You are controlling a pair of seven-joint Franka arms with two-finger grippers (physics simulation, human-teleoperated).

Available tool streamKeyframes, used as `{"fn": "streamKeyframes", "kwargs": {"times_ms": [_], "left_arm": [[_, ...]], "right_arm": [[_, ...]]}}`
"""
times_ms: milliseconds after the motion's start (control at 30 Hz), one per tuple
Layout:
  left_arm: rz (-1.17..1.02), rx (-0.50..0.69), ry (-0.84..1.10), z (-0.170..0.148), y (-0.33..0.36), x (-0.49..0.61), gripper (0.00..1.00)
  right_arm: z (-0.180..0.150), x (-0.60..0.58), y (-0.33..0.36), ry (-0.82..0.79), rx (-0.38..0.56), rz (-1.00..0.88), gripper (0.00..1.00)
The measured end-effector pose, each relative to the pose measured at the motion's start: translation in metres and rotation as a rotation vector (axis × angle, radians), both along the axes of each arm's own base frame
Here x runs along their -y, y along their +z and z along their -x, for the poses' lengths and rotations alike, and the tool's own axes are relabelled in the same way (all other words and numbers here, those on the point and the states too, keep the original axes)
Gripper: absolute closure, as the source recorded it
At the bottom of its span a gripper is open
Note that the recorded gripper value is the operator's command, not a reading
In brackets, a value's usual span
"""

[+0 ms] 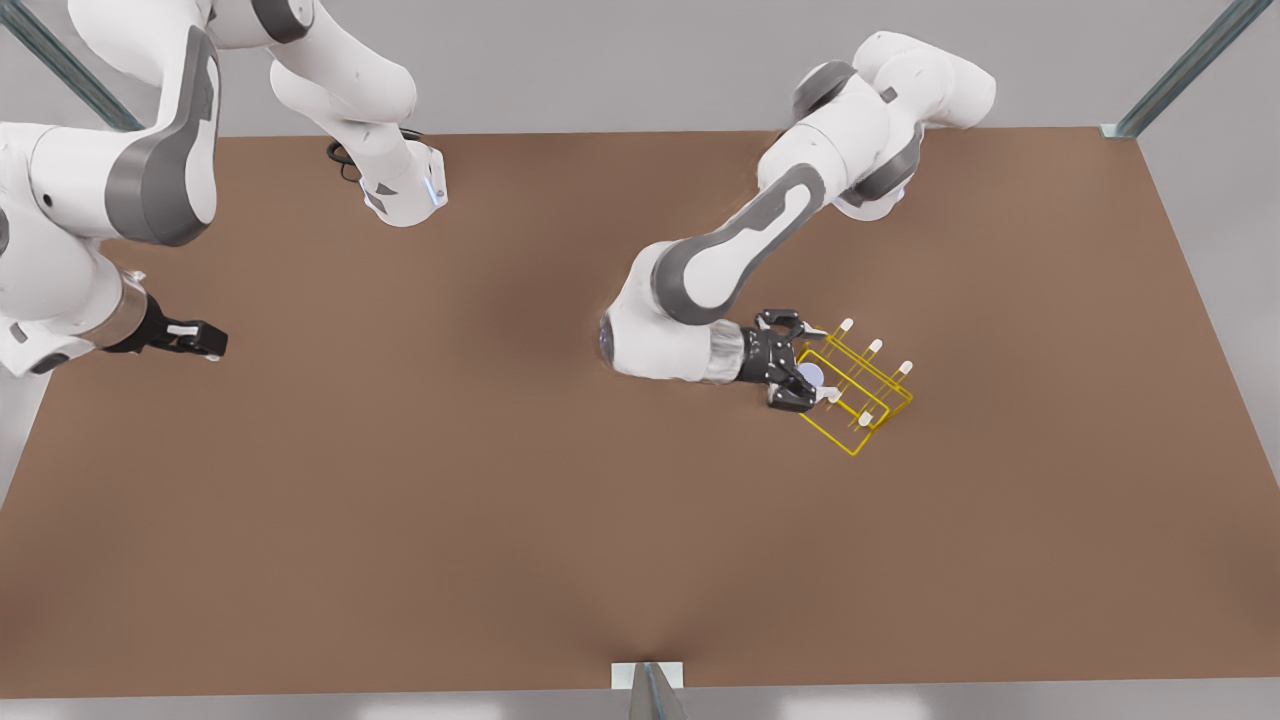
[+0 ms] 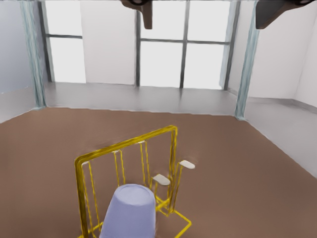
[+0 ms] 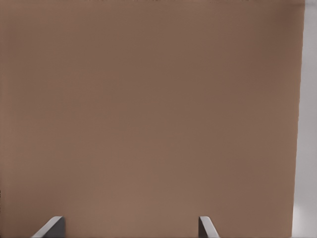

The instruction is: Place the cup on the cup holder

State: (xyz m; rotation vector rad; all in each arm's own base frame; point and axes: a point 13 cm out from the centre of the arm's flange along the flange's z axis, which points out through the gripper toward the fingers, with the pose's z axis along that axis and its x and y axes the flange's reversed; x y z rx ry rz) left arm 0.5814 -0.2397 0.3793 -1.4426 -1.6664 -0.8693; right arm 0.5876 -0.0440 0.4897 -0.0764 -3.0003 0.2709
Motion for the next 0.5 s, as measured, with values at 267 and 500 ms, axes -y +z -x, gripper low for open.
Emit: {"fn": "streamKeyframes", "kwargs": {"times_ms": [267,500], "left_arm": [[0.655,0.286,0.596,0.06,0.116,-0.131,0.0],[0.794,0.479,0.757,0.046,0.117,-0.103,0.0]], "right_arm": [[-0.012,-0.012,-0.003,0.026,0.032,-0.001,0.0],[-0.043,-0.033,-0.081,0.04,-0.051,-0.096,0.0]]}}
